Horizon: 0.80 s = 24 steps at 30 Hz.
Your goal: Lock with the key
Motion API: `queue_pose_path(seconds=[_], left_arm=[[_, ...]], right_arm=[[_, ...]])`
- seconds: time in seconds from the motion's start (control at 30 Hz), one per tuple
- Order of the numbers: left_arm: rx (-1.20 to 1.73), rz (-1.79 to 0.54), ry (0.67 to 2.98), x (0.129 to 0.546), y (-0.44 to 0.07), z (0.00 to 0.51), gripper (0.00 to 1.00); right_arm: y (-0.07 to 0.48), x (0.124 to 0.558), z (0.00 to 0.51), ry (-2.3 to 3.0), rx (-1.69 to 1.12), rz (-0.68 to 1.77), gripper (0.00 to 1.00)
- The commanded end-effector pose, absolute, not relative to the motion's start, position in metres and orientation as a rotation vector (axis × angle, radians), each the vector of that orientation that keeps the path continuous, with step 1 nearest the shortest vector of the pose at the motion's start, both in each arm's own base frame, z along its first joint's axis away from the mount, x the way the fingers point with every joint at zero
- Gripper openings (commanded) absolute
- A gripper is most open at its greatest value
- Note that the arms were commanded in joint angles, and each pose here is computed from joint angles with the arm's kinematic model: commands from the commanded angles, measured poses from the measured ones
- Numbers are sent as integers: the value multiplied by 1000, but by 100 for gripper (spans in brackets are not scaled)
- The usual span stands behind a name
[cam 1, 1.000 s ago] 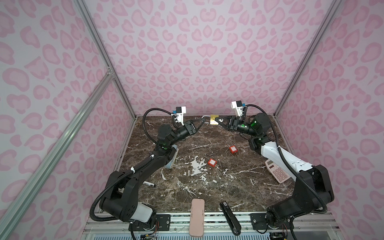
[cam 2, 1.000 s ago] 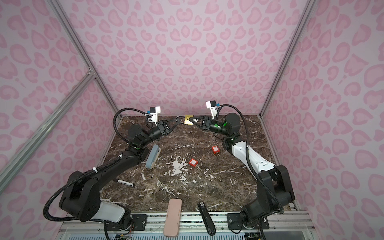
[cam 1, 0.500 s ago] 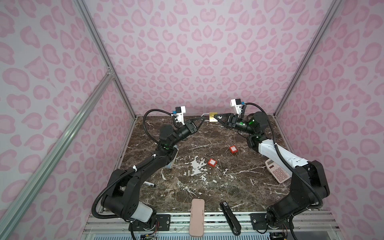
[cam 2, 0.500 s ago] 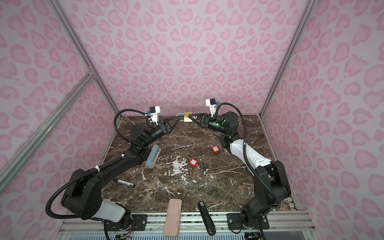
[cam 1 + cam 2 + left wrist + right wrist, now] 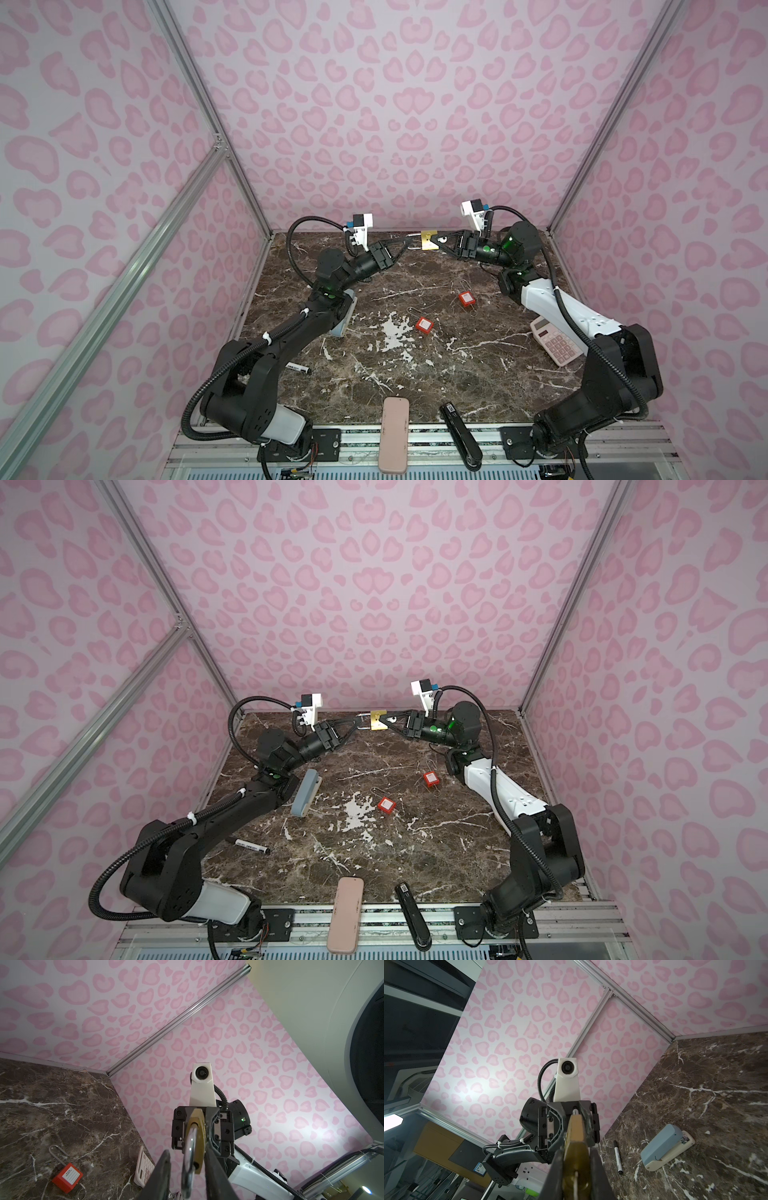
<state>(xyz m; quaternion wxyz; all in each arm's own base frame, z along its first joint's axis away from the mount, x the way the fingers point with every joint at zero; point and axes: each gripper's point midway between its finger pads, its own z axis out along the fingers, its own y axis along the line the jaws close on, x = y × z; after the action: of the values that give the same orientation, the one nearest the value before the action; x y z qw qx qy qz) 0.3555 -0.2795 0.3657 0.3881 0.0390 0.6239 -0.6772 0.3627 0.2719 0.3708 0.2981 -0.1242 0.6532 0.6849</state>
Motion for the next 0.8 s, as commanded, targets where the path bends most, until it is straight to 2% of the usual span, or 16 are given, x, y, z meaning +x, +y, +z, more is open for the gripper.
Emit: queue_pose_path(seconds=[0.0, 0.27, 0.33, 0.53, 0.6, 0.77], left_arm=[[146, -1721, 1568, 348, -278, 371, 31], [154, -1721, 1573, 348, -277, 371, 27], [160, -1721, 1575, 348, -277, 371, 20], [171, -1725, 1581, 347, -279, 371, 10], [177, -1725, 1585, 347, -279, 370, 3], [198, -1740, 1599, 344, -281, 368, 3]], right_arm=[[270, 357, 378, 1701, -385, 1810, 0], [269, 355, 378, 1720, -405, 1803, 0], [269, 354, 378, 1722, -411, 1802, 0], [270, 355, 375, 1741, -419, 1799, 0], [270, 354, 375, 1745, -427, 1798, 0], [272, 356, 375, 1765, -435, 1801, 0]])
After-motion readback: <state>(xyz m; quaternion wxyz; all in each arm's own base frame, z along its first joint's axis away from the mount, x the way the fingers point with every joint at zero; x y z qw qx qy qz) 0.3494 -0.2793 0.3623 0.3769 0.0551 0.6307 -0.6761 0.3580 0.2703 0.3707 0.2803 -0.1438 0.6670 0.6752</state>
